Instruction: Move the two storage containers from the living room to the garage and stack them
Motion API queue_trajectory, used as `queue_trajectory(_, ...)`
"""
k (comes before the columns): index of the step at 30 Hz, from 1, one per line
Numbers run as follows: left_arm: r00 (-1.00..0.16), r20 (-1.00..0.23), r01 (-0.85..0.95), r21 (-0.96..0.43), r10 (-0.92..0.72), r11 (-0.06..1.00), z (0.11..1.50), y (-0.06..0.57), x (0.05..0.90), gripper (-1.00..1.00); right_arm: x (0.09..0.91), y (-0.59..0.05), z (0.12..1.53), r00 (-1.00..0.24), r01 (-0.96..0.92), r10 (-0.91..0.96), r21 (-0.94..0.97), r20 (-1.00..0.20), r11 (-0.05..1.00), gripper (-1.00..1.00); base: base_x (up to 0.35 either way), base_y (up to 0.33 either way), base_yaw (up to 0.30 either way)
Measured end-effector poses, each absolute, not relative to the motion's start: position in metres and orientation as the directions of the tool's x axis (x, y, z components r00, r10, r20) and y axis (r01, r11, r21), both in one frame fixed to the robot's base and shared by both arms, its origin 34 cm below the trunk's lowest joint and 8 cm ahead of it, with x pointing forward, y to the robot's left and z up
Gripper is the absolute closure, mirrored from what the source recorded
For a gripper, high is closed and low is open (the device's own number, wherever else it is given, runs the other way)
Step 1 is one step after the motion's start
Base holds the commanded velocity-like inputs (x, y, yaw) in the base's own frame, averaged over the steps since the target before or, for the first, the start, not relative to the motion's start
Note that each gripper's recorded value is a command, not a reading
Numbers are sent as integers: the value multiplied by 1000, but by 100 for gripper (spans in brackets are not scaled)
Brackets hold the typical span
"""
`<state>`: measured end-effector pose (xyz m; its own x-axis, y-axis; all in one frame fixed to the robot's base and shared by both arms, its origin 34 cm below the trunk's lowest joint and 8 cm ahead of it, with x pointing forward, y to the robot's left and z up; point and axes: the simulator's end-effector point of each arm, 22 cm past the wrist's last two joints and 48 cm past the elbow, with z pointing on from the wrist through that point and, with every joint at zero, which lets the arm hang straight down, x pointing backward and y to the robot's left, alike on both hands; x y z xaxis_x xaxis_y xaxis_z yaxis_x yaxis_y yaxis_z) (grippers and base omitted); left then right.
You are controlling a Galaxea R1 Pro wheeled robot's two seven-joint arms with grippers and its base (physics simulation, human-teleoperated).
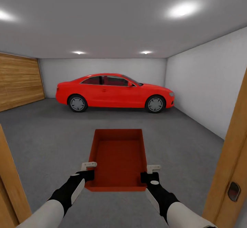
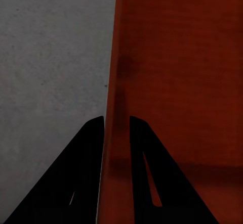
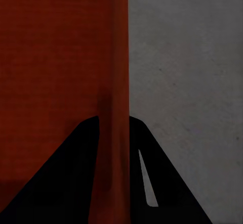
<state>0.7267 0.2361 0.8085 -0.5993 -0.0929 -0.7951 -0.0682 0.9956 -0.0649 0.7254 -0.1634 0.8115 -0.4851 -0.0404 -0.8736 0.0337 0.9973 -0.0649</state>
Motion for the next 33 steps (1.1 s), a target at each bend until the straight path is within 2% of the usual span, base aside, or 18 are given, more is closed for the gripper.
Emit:
queue_trajectory(10, -600, -794, -69, -65, -93, 996, 809, 236, 727, 100, 725, -163, 811, -486, 34, -40, -65, -873, 997, 100, 81, 93, 0)
queue_trajectory(33, -600, -795, -68, -64, -92, 996, 809, 236, 727, 100, 726, -164, 811, -486, 33, -40, -64, -873, 997, 100, 2, 2, 33)
